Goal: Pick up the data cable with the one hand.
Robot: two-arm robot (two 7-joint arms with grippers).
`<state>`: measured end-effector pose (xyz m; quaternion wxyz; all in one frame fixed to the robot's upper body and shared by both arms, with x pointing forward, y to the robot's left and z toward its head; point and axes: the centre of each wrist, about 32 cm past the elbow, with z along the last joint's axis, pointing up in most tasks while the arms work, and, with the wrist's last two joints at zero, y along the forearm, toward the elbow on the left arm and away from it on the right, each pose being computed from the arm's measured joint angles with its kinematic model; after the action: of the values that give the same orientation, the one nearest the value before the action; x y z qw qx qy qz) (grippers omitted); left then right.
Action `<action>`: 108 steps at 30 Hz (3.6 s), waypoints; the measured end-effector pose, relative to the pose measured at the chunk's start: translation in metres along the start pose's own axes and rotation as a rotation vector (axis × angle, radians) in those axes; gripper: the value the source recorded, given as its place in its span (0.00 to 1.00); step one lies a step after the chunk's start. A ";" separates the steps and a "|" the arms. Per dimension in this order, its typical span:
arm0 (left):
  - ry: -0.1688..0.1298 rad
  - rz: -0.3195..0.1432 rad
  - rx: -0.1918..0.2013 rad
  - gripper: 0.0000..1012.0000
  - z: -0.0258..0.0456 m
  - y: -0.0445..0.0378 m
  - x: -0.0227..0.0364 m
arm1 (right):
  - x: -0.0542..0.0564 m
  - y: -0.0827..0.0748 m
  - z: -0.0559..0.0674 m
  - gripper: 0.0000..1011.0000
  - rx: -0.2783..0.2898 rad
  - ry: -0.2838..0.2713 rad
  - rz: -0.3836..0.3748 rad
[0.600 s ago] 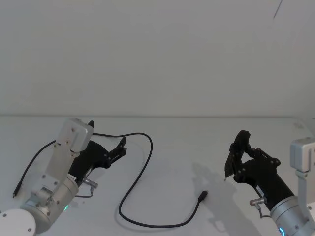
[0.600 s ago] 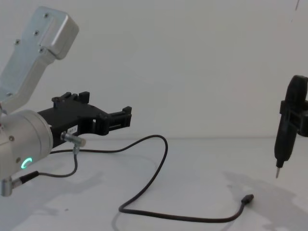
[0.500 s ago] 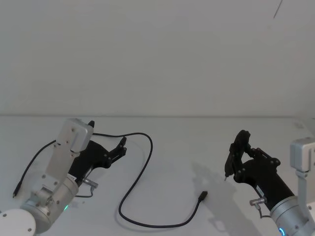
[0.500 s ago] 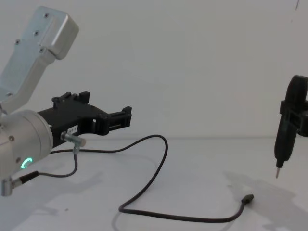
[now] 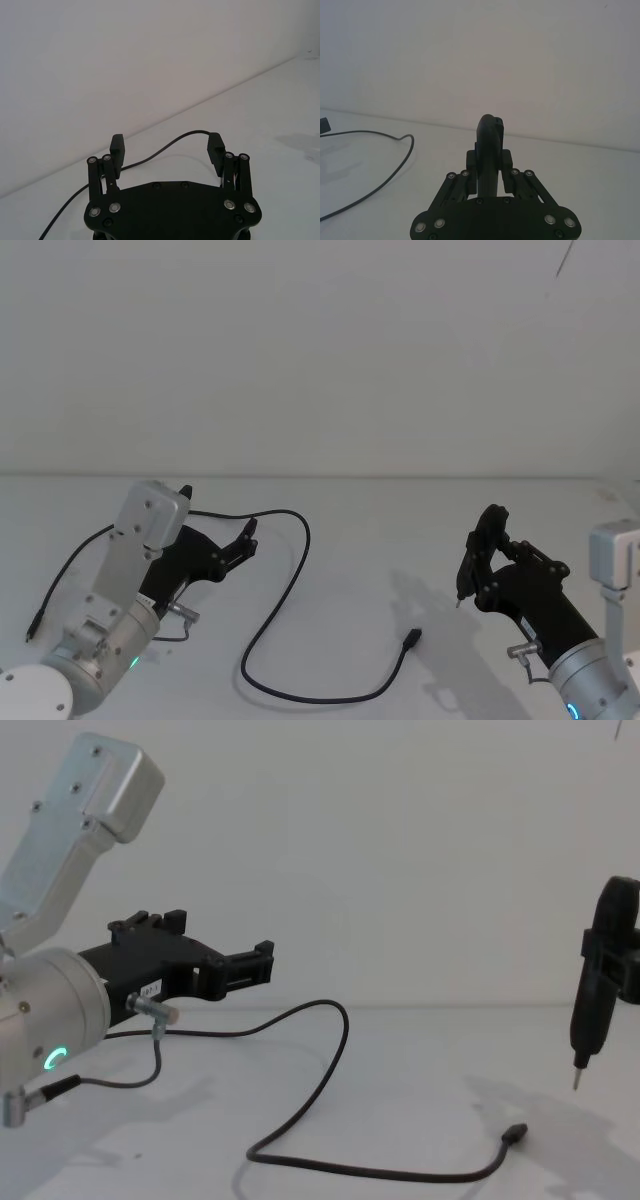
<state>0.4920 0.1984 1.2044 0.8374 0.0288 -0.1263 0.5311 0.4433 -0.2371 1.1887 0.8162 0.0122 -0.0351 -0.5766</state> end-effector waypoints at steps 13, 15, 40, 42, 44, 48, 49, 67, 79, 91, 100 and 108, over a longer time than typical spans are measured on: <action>0.000 0.000 0.000 0.99 0.0000 0.0000 0.0000 | 0.000 0.000 0.000 0.28 0.000 0.000 0.000; 0.000 0.000 0.000 0.99 0.0000 0.0000 0.0000 | 0.000 0.000 0.000 0.28 0.000 0.000 0.000; 0.003 -0.172 0.037 0.99 0.0130 -0.0004 0.0035 | 0.000 0.000 0.000 0.28 0.000 0.000 0.000; 0.003 -0.193 0.044 0.99 0.0153 0.0004 0.0041 | 0.000 0.000 0.000 0.28 0.000 0.000 0.000; 0.005 -0.219 0.054 0.99 0.0180 0.0013 0.0047 | 0.000 0.000 0.000 0.28 0.000 0.000 0.000; 0.007 -0.294 0.086 0.99 0.0277 0.0043 0.0074 | 0.000 0.000 0.000 0.28 0.000 0.000 0.000; 0.006 -0.306 0.090 0.99 0.0300 0.0049 0.0080 | 0.000 0.000 0.000 0.28 0.000 0.000 0.000; 0.009 -0.625 0.272 0.99 0.0772 0.0064 0.0090 | 0.000 0.000 0.000 0.28 0.000 0.000 0.000; 0.022 -0.688 0.399 0.99 0.0879 0.0051 -0.0074 | 0.000 0.000 0.000 0.28 0.000 0.000 0.000; 0.030 -0.661 0.453 0.99 0.0797 0.0003 -0.0270 | 0.000 0.000 0.000 0.28 0.000 0.000 0.000; 0.031 -0.644 0.482 0.99 0.0694 -0.0064 -0.0383 | 0.000 0.000 0.000 0.28 0.000 0.000 0.000; 0.015 -0.636 0.502 0.99 0.0605 -0.0139 -0.0448 | 0.000 0.000 0.000 0.28 0.000 0.000 0.000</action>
<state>0.4755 0.1418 1.2533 0.9278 0.2659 0.0285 0.2599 0.4433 -0.2371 1.1887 0.8162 0.0122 -0.0351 -0.5766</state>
